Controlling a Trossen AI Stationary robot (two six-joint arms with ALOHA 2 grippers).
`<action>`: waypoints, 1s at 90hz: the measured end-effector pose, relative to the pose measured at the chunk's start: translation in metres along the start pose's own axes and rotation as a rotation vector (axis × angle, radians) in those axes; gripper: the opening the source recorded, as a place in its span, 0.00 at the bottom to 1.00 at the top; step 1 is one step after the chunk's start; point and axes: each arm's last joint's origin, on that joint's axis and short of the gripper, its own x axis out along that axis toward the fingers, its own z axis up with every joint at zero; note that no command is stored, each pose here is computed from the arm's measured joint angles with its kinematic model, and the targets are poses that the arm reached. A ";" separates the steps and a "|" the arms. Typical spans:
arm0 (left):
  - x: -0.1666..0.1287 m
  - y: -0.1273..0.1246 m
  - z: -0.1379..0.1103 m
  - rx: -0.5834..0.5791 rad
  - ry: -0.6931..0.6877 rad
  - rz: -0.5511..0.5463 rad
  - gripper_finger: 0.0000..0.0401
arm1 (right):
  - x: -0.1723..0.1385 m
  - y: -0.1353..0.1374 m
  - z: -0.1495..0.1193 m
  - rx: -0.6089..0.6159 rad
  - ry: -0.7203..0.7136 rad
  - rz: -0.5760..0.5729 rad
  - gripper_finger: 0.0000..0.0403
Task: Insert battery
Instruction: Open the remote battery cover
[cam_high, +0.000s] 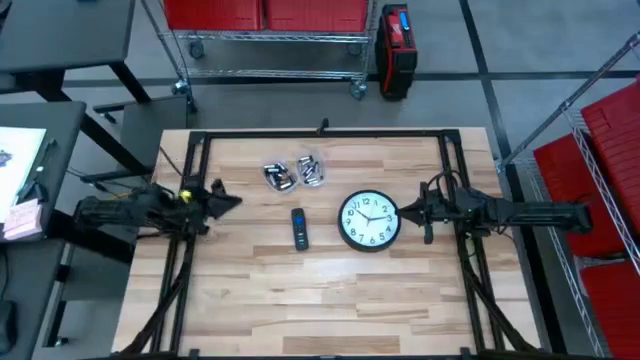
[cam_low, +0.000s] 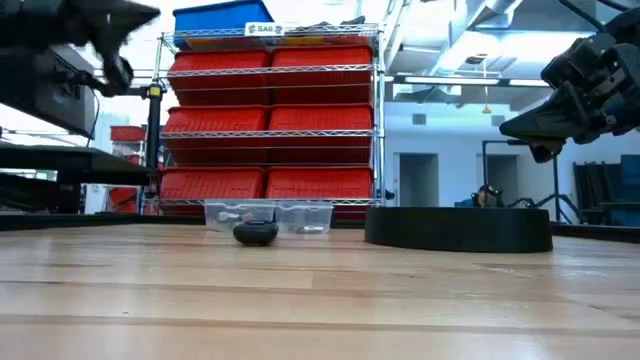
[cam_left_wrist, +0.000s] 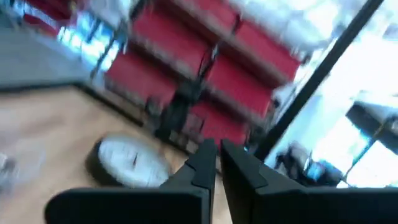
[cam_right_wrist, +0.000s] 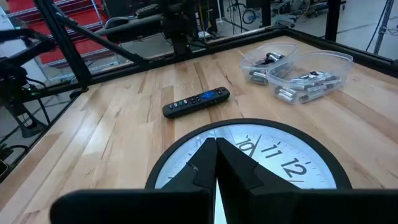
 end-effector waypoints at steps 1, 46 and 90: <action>0.002 -0.002 0.002 0.010 0.000 0.002 0.01 | 0.000 0.000 0.000 0.000 0.000 0.000 0.00; 0.161 -0.080 0.073 0.428 0.345 0.122 0.01 | 0.000 0.000 0.000 0.000 0.000 0.000 0.00; 0.254 -0.069 0.017 0.406 0.812 0.444 0.01 | 0.000 0.000 0.000 0.000 -0.001 0.000 0.00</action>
